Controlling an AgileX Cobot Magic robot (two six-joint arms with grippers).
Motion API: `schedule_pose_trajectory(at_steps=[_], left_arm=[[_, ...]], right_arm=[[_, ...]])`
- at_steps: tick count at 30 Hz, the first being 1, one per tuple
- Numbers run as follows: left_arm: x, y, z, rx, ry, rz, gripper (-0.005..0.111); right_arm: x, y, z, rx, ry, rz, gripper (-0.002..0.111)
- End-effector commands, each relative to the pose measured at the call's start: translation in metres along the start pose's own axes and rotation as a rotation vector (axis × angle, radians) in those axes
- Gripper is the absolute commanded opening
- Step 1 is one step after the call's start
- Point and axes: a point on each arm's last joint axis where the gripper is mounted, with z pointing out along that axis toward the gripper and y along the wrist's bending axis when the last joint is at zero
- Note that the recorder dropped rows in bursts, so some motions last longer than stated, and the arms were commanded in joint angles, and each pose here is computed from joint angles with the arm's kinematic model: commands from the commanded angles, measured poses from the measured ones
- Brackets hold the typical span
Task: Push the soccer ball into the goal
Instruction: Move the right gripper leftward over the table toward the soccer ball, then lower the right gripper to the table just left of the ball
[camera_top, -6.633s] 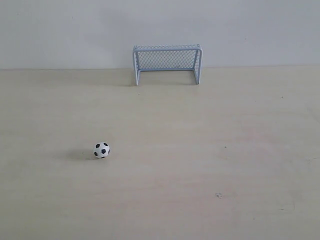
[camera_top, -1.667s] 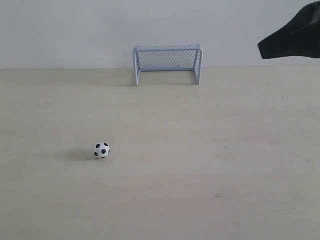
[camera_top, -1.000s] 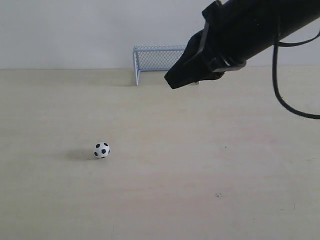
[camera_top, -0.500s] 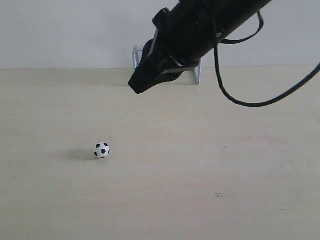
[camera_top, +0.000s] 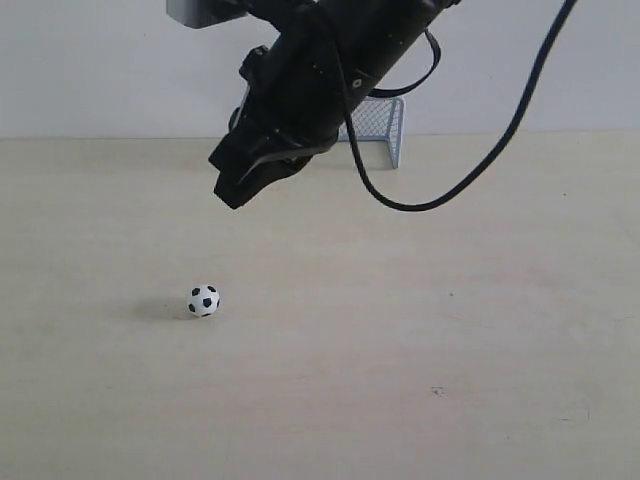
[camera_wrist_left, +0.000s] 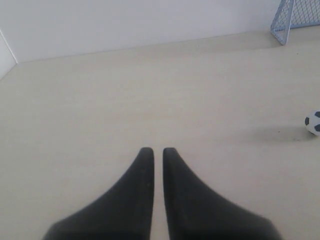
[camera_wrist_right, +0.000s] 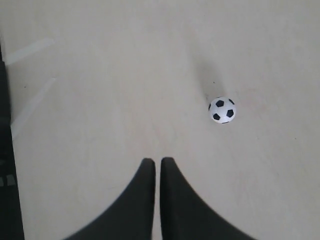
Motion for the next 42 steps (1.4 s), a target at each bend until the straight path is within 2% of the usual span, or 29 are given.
schedule_pose_trajectory(at_steps=[1, 9, 19, 30, 42], left_arm=[[-0.002, 0.0, 0.0, 0.008, -0.003, -0.007, 0.006], [-0.002, 0.0, 0.0, 0.008, -0.003, -0.007, 0.006], [-0.002, 0.0, 0.0, 0.008, -0.003, -0.007, 0.006], [-0.002, 0.0, 0.0, 0.008, -0.003, -0.007, 0.006], [-0.002, 0.0, 0.0, 0.008, -0.003, -0.007, 0.006]], right_arm=[[-0.006, -0.004, 0.006, -0.025, 0.023, 0.009, 0.0], [-0.014, -0.012, 0.02, -0.042, 0.049, 0.013, 0.0], [-0.035, 0.001, 0.059, -0.074, 0.115, -0.057, 0.0], [-0.024, -0.01, 0.105, -0.127, 0.17, 0.011, 0.0], [-0.015, -0.009, 0.15, -0.162, 0.186, 0.044, 0.0]])
